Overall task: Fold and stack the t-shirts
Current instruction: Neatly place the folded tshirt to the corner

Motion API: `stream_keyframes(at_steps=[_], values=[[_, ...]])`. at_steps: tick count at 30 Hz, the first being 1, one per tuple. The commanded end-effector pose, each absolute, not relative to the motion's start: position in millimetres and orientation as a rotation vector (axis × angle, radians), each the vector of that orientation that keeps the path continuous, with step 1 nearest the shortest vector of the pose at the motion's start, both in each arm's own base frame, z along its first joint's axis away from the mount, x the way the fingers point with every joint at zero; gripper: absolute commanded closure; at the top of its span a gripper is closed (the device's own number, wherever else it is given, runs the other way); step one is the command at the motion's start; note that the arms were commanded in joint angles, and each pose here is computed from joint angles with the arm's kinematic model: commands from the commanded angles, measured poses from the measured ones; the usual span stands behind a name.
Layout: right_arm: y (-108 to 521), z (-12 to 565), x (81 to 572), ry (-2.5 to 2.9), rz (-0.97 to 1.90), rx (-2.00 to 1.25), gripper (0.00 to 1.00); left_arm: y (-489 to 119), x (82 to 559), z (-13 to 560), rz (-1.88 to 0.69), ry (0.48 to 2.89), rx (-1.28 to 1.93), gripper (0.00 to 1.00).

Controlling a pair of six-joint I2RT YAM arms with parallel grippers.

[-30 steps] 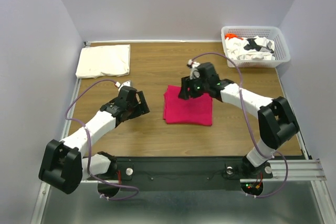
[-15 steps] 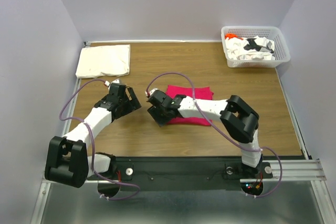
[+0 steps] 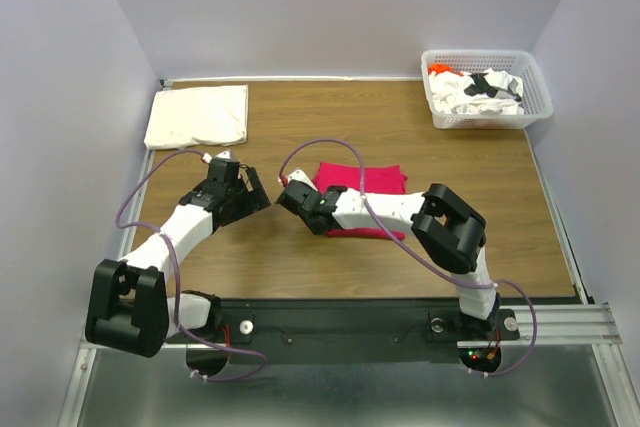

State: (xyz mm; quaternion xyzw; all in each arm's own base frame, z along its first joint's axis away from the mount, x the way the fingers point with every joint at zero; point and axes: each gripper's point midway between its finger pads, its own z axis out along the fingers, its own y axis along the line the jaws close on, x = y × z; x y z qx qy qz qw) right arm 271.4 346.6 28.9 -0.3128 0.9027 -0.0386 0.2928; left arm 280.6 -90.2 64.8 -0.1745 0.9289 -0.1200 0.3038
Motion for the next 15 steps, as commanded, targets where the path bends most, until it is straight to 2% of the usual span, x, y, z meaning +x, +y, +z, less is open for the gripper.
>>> stream_keyframes(at_steps=[1,4,11,15], values=[[321.2,11.7,257.4,2.468,-0.206,-0.883,0.86,-106.2,288.5,76.7,-0.433,2.443,-0.399,0.05],[327.6,24.6,258.7,2.456,-0.150,-0.868,0.99,-119.9,290.2,79.0,-0.526,2.446,-0.381,0.03],[346.6,84.1,270.6,2.337,0.087,-0.733,0.99,-157.7,302.3,84.8,-0.787,2.438,-0.438,0.02],[345.8,93.2,274.3,2.325,0.117,-0.696,0.99,-180.9,313.7,90.4,-0.897,2.435,-0.432,0.02]])
